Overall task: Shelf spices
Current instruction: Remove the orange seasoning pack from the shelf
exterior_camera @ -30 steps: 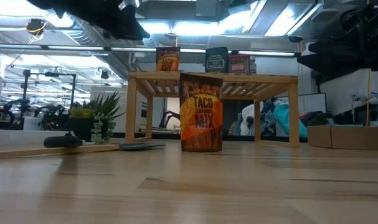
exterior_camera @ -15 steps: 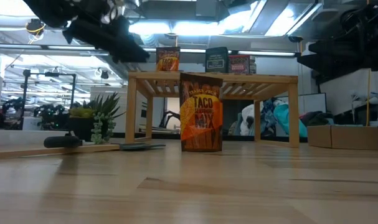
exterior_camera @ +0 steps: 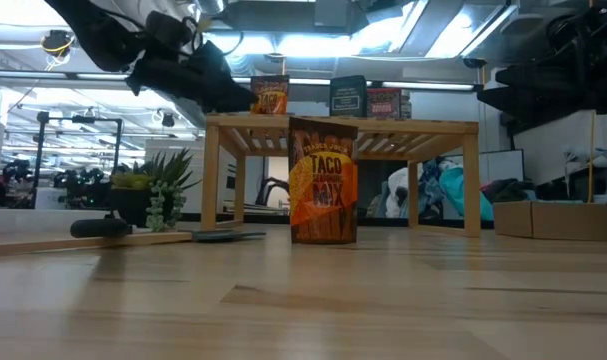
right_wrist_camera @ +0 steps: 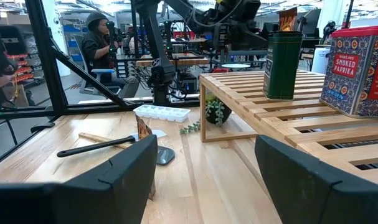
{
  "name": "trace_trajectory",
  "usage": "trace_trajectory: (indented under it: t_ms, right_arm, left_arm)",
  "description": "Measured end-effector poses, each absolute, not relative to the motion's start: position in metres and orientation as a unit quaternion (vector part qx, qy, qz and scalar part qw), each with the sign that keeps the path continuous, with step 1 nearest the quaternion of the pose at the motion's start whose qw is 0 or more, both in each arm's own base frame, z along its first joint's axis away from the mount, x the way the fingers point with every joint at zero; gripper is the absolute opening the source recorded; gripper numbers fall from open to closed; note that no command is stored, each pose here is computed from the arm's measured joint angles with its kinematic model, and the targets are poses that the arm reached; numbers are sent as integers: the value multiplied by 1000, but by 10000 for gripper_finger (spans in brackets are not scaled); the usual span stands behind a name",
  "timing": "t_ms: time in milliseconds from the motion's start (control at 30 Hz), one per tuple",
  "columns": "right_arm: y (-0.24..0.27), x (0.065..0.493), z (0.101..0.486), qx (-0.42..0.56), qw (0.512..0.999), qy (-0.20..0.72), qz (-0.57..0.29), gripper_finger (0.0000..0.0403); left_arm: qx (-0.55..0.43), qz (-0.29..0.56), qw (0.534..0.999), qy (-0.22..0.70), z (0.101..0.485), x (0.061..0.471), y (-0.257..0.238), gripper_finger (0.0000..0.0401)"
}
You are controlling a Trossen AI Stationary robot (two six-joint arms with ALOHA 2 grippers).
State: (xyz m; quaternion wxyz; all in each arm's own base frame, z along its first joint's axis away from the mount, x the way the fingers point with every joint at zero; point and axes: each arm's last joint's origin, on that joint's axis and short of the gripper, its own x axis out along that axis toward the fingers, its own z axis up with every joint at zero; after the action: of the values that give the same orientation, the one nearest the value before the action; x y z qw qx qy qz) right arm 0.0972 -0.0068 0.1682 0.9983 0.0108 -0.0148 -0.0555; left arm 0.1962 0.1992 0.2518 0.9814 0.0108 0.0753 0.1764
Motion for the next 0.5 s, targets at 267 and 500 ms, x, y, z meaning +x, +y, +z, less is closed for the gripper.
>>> trace_trajectory:
  t_ms: [267,500]
  right_arm:
    - [-7,97,168,11,998,-15,-56,277]
    - [-7,97,168,11,998,-15,-56,277]
  left_arm:
    - [12,134,988,82,243,202,200,183]
    - [21,125,988,84,243,204,198,40]
